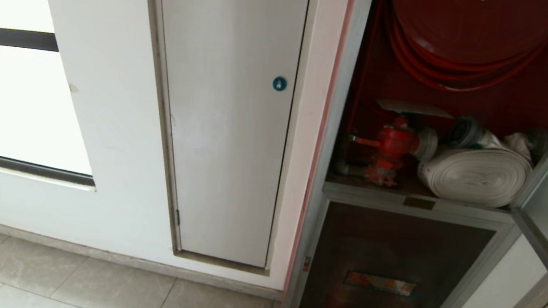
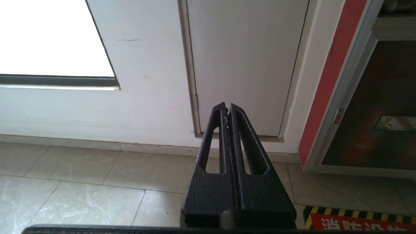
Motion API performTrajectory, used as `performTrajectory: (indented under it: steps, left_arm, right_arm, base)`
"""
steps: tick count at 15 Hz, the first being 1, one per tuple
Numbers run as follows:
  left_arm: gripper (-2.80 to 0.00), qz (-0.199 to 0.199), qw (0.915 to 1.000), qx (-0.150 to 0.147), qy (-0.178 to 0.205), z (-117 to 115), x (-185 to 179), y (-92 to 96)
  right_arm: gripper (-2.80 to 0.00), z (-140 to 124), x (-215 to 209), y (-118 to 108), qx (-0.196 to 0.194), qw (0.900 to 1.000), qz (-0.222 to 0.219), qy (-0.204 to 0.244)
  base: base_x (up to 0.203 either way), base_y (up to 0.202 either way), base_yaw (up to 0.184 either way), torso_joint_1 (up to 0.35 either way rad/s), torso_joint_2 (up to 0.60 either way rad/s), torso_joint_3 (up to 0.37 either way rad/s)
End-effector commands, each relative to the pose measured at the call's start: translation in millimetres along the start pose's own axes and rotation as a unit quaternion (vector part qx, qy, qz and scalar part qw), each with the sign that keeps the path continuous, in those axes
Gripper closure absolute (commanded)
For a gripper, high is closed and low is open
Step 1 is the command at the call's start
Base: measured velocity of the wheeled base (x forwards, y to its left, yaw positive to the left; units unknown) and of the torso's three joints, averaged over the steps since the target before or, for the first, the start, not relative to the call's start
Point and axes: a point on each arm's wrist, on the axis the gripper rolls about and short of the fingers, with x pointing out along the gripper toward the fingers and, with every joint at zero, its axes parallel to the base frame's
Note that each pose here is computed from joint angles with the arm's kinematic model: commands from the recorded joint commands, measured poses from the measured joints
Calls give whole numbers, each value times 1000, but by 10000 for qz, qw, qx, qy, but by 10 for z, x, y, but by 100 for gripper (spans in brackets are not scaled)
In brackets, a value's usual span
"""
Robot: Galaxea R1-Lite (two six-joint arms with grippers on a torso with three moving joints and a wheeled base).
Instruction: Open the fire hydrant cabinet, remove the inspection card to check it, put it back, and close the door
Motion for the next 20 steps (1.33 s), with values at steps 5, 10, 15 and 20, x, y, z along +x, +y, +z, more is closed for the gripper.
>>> performTrajectory:
  steps: [5,10,15,20]
  left_arm:
    - [0,2,10000,2,33,-17,5,-1]
    - [0,-3,10000,2,32,-17,5,0]
    - [0,-4,10000,1,33,-16,5,0]
    - [0,0,10000,-5,31,-16,5,0]
  right_arm:
    - [0,-416,169,-17,-85,9995,-226,-214]
    - [0,-495,177,-17,-58,9996,-243,90]
    - [0,-495,177,-17,-20,9996,-251,91]
    - [0,-495,177,-17,-20,9996,-251,89]
  base:
    - [0,0,0,0,0,0]
    - [0,0,0,0,0,0]
    - [0,0,0,0,0,0]
    - [0,0,0,0,0,0]
